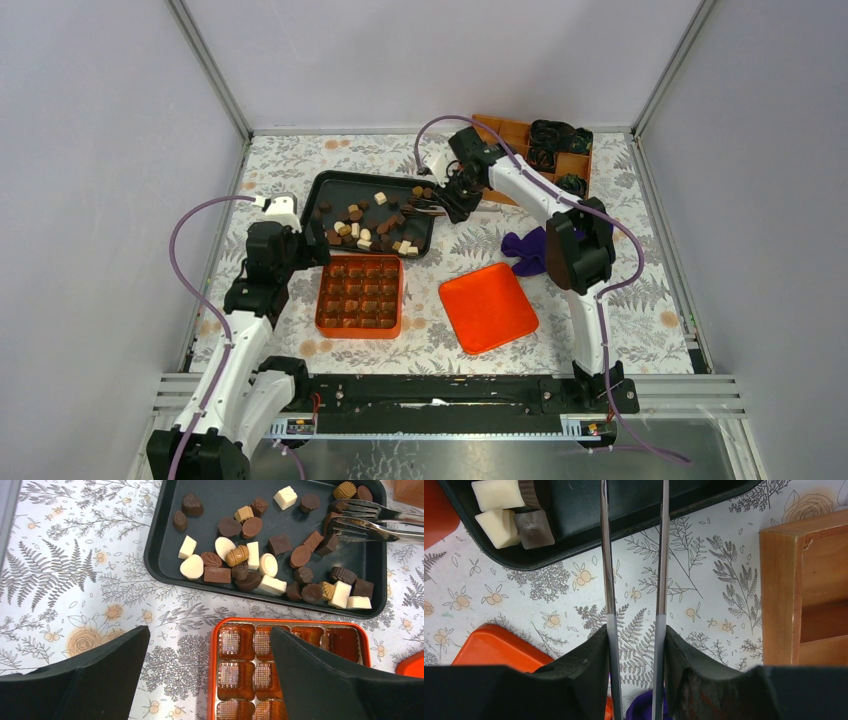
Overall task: Pack the chocolate
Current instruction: Pick up the fake chocolate from the plate, then place the fake chocolate in the packing box.
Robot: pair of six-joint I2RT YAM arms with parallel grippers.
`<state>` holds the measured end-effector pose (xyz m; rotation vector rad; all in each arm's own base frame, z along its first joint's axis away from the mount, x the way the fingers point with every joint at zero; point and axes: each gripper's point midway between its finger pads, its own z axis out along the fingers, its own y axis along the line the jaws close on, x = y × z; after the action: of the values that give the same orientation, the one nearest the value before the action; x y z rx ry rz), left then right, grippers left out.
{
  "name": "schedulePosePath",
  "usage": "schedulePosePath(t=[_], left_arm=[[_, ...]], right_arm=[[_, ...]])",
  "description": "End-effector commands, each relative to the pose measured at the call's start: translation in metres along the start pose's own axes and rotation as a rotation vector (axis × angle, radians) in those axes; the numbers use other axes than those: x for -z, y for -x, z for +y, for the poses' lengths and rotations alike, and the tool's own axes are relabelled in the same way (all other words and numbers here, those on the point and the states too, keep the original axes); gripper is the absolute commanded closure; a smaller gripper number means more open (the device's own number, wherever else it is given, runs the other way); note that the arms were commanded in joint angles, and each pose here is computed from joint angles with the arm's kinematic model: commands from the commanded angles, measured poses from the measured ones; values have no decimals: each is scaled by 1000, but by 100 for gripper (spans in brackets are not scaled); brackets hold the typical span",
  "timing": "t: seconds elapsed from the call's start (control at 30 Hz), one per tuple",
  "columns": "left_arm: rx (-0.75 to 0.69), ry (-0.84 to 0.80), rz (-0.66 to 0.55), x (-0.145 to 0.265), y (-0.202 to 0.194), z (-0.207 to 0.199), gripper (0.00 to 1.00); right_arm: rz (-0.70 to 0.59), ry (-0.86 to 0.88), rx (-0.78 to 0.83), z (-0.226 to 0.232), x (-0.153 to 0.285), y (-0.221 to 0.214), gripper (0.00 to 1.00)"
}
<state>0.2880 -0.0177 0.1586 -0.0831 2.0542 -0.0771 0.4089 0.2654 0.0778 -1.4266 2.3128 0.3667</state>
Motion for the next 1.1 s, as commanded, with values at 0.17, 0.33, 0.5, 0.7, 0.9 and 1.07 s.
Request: schedulePosePath(t=[0.17, 0.33, 0.5, 0.7, 0.9, 1.07], left_arm=[[142, -138, 29, -2, 10, -31, 5], [273, -203, 87, 3, 12, -49, 7], [381, -231, 106, 6, 9, -58, 7], [532, -218, 61, 4, 14, -59, 8], [519, -204, 41, 6, 13, -55, 9], [498, -150, 37, 6, 13, -46, 9]], right_arm=[[-122, -67, 40, 4, 43, 28, 77], [-148, -79, 25, 7, 56, 30, 82], [-161, -80, 17, 12, 63, 26, 83], [-201, -60, 16, 24, 81, 27, 84], [-276, 41, 37, 59, 110, 27, 84], [-335, 152, 92, 95, 127, 19, 84]])
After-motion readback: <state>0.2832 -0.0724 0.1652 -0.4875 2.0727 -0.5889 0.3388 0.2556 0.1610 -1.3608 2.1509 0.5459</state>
